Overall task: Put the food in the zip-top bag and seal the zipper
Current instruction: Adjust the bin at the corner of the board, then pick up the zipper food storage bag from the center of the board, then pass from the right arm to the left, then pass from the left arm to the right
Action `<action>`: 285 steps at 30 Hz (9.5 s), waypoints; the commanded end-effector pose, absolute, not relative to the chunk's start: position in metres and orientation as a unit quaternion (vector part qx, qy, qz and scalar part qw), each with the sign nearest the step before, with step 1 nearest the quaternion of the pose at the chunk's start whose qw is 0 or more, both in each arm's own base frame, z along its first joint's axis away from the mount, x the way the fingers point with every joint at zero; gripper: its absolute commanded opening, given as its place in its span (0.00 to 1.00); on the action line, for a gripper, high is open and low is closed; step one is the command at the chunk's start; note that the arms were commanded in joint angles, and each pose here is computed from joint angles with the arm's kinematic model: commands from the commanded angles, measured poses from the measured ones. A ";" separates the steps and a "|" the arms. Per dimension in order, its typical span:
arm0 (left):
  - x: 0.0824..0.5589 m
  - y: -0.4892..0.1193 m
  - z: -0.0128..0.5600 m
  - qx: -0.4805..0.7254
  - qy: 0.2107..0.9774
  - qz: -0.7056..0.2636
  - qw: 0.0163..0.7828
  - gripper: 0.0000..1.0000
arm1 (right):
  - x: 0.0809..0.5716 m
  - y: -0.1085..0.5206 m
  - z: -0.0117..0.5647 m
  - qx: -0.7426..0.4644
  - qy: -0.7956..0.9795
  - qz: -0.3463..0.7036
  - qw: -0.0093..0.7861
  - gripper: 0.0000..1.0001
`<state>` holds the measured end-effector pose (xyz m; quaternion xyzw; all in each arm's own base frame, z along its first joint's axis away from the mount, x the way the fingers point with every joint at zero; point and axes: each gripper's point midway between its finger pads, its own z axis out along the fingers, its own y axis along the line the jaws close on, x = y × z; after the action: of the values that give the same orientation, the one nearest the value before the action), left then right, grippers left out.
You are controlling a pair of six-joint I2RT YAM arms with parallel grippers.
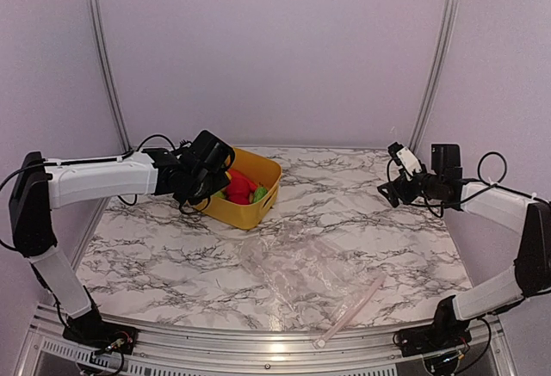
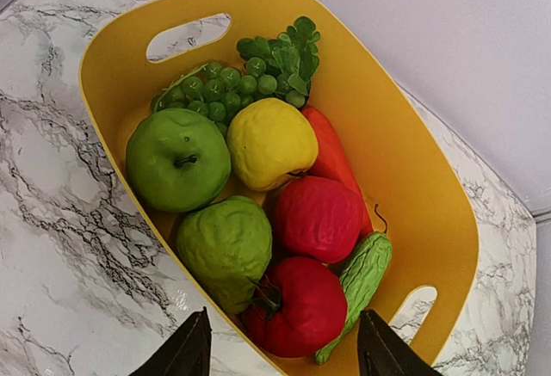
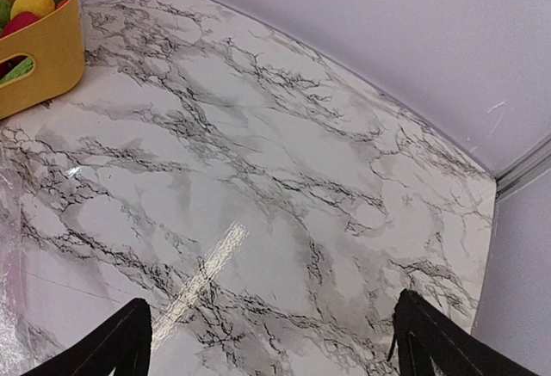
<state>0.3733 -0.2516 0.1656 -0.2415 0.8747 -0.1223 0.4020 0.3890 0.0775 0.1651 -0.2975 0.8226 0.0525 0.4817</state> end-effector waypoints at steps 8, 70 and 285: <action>0.377 -0.238 0.129 -0.303 0.882 -0.068 0.356 0.51 | 0.387 0.084 0.187 -0.314 0.805 0.055 0.499 0.94; 0.351 -0.123 0.133 0.075 0.931 0.082 0.347 0.00 | 0.279 0.141 0.180 -0.536 0.720 0.178 0.403 0.73; 0.331 -0.438 0.296 0.141 0.758 -0.289 0.568 0.77 | 0.467 0.148 0.300 -0.243 0.820 0.075 0.513 0.00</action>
<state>0.3460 -0.4719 0.2795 0.1040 0.7479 -0.3385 0.5615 0.4619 0.1739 0.2670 -0.2577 0.8286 0.1085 0.4850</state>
